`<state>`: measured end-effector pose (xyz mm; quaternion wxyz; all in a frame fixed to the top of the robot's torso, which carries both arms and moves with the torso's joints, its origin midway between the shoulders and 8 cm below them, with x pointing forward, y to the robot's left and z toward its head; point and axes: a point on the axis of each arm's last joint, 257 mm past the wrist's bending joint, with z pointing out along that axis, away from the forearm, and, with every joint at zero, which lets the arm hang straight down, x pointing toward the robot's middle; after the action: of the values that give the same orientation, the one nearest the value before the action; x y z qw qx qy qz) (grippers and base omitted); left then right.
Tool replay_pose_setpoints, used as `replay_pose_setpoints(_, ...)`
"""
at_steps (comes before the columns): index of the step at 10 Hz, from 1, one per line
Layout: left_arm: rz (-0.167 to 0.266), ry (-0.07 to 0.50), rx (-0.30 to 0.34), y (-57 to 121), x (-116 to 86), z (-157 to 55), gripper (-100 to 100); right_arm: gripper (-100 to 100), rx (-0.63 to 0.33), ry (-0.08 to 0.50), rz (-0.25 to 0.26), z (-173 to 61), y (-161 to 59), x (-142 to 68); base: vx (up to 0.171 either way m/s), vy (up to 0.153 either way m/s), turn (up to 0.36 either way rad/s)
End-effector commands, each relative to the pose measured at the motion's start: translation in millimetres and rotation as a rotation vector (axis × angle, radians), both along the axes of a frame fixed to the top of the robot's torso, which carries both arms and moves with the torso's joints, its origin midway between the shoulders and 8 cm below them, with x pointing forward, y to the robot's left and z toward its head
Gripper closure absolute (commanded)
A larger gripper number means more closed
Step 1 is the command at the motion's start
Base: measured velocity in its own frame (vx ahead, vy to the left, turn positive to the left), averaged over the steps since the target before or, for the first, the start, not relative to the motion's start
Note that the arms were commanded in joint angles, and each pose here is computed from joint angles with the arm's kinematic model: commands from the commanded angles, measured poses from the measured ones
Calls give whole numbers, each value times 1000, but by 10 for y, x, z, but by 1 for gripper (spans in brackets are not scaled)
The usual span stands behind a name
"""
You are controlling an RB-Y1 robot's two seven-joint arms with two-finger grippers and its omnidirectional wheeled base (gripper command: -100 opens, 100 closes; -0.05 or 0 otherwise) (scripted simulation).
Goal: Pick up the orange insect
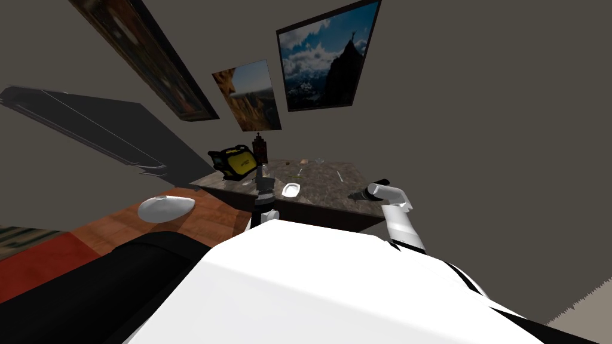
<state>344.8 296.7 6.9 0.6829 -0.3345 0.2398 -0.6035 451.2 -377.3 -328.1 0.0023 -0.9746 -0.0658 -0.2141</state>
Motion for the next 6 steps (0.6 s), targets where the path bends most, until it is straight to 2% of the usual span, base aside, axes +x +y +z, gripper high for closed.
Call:
replay_pose_setpoints(1, 0, 0, 0, 0, 0, 0, 0, -100, 13, 29, -21, 3, -26, -50, 14, 14, -8)
replay_pose_setpoints(2, 0, 0, 0, 0, 0, 0, 0, -100, 7, 17, -12, 3, -10, -30, 6, 6, -2)
replay_pose_setpoints(3, 0, 0, 0, 0, 0, 0, 0, 0, 9, 21, -15, 1, -10, -40, 0, 0, 0)
replay_pose_setpoints(4, 0, 0, 0, 0, 0, 0, 0, -100, 9, 20, -12, -88, -12, -36, 25, 9, -18)
replay_pose_setpoints(6, 0, 0, 0, 0, 0, 0, 0, -100, 9, 20, -10, -201, -13, -37, 38, 12, -13)
